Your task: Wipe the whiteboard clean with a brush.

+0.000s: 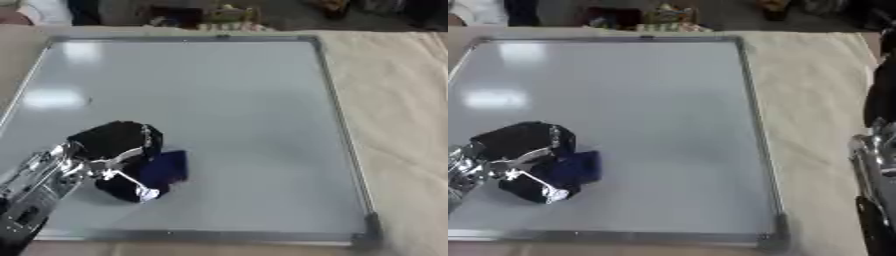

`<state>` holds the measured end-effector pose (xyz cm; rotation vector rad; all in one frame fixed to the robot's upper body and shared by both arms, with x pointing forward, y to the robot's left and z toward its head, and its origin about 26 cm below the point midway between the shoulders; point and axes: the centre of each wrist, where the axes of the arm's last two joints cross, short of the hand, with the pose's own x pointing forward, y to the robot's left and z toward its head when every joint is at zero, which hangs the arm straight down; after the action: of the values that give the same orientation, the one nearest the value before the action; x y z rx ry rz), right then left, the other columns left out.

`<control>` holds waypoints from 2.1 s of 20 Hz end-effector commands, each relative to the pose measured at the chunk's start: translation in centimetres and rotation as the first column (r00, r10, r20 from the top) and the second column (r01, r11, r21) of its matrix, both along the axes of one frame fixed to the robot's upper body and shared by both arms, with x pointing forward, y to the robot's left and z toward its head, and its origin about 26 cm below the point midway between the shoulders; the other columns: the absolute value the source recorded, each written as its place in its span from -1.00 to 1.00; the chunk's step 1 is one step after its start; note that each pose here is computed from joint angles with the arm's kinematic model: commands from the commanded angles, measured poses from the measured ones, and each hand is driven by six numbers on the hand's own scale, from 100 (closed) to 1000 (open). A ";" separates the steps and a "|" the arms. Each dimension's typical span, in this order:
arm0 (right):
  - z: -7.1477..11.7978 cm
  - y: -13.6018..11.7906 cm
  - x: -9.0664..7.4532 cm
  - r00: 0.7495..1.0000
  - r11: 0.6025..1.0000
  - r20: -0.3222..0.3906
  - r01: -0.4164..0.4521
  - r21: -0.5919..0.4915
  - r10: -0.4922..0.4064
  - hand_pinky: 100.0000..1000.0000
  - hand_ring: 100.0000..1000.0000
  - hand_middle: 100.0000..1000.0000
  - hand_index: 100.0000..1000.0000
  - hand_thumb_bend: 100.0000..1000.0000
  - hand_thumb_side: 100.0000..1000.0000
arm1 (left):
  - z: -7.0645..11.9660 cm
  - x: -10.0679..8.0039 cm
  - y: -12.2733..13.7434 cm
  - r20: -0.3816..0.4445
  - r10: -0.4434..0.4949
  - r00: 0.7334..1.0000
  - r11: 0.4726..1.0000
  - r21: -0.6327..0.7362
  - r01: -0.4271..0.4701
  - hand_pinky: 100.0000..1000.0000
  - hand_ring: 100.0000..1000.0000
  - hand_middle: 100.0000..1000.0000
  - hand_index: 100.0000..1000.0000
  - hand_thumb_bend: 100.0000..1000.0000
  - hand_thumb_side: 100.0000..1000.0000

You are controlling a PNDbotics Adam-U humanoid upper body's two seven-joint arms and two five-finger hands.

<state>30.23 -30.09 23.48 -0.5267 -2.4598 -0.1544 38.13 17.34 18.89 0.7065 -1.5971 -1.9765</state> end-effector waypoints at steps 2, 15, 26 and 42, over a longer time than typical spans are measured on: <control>0.8 -0.1 -0.2 1.000 1.000 0.029 -0.004 -0.010 0.005 0.76 0.72 0.32 0.74 -1.00 1.00 | 0.3 0.2 0.3 0.013 0.003 1.000 1.000 -0.006 -0.003 -0.07 0.22 -0.06 -1.00 -0.50 -0.42; 0.8 -0.1 -0.2 1.000 1.000 0.026 -0.009 -0.015 0.009 0.76 0.72 0.32 0.74 -1.00 1.00 | 0.8 0.4 1.5 0.019 0.049 0.999 0.998 -0.047 -0.048 -0.19 0.10 -0.16 -1.00 -0.76 -0.58; 1.9 -0.3 -0.2 0.996 0.999 0.088 -0.005 -0.043 0.009 0.74 0.71 0.33 0.73 -1.00 1.00 | 3.8 0.5 5.9 0.085 0.199 0.976 0.972 -0.145 -0.185 -0.23 0.05 -0.26 -1.00 -0.77 -0.58; 1.9 -0.5 -0.3 0.996 0.998 0.090 0.004 -0.058 0.001 0.76 0.72 0.33 0.73 -1.00 1.00 | 7.2 4.6 11.8 0.107 0.490 0.865 0.854 -0.257 -0.452 -0.19 0.07 -0.32 -1.00 -0.75 -0.55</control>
<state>30.28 -30.26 24.49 -0.5331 -2.5266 -0.1334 42.58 27.81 24.71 1.0174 -1.5344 -1.4213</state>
